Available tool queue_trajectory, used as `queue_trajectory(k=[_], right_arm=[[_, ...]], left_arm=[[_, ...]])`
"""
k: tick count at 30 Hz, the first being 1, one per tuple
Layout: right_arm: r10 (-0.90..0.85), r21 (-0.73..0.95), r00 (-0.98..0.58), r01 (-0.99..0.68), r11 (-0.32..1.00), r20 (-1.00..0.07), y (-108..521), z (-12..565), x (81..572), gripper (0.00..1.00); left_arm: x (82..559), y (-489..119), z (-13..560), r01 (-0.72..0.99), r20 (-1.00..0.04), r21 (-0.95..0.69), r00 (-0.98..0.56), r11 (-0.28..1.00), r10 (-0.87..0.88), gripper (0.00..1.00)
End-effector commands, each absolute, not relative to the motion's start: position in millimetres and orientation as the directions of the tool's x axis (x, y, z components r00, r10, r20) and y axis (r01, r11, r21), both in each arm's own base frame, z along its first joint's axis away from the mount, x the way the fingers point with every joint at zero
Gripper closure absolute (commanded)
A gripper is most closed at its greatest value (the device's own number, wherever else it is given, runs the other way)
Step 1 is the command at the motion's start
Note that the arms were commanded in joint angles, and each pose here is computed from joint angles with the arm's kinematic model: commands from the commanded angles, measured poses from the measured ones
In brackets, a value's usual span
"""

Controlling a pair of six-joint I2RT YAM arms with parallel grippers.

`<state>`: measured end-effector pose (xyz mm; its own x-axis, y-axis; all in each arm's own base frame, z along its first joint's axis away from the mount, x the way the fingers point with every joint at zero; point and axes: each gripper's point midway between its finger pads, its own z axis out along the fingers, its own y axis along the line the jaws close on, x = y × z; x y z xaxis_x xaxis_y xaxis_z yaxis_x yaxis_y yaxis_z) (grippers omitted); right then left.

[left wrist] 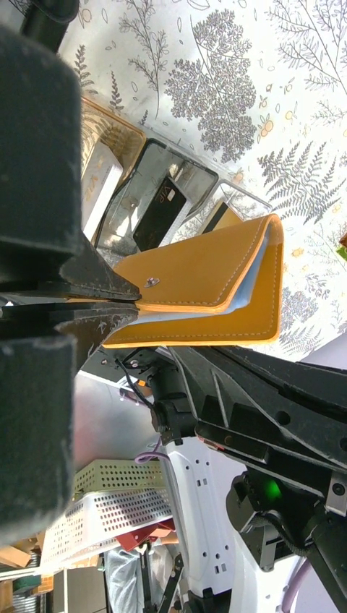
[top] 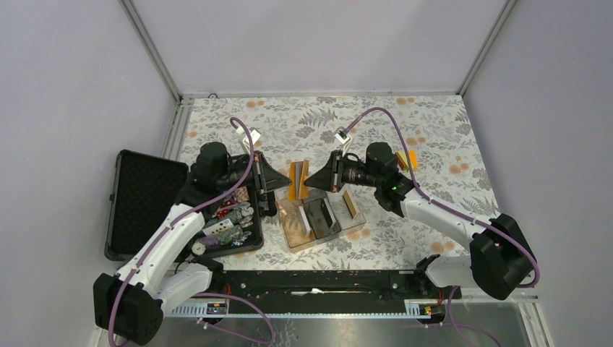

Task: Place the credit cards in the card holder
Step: Open the card holder.

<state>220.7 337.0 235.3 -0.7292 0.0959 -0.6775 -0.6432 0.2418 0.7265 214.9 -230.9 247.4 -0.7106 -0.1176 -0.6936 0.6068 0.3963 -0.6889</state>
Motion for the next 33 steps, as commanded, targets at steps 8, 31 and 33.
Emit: queue_trajectory(k=[8, 31, 33], right_arm=[[0.151, 0.647, -0.669, -0.595, 0.477, -0.727, 315, 225, 248, 1.0], [0.082, 0.545, -0.775, -0.361, 0.757, -0.627, 295, 122, 416, 1.0], [0.068, 0.527, -0.794, -0.335, 0.781, -0.604, 290, 107, 422, 1.0]], left_arm=[[231, -221, 249, 0.6, -0.74, -0.628, -0.658, 0.495, -0.142, 1.0], [380, -216, 183, 0.171, -0.507, -0.694, -0.806, 0.699, -0.306, 1.0], [384, -212, 168, 0.13, -0.49, -0.683, -0.812, 0.719, -0.318, 1.0]])
